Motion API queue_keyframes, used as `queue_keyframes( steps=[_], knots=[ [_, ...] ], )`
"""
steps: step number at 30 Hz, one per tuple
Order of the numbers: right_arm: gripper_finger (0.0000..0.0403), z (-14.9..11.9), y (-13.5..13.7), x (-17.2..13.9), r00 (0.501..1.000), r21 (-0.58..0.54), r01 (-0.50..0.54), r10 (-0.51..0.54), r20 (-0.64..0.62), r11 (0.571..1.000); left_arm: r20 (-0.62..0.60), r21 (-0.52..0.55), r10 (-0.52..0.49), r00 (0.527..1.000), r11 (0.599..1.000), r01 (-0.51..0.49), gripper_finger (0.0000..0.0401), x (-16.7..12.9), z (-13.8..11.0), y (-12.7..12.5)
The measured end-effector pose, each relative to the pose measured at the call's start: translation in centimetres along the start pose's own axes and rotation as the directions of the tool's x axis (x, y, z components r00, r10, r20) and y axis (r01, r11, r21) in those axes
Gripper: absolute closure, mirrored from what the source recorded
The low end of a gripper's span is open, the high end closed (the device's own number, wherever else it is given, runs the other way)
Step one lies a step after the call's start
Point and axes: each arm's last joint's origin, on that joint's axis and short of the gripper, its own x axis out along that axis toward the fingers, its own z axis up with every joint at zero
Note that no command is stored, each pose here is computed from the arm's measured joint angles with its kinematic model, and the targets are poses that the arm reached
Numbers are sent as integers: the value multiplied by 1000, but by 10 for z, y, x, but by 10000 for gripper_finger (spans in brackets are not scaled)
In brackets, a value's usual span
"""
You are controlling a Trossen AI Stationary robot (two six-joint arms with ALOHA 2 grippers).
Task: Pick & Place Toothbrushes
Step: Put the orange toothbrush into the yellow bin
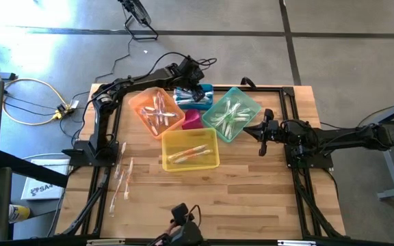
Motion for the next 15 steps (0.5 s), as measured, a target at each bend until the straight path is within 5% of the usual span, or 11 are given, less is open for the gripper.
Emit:
queue_keyframes(
  steps=[15],
  knots=[
    [399, 0, 0, 0, 1000, 0, 0, 0, 0, 1000, 0, -71, -1, 1000, 997, 1, 218, 0, 0, -1]
  ],
)
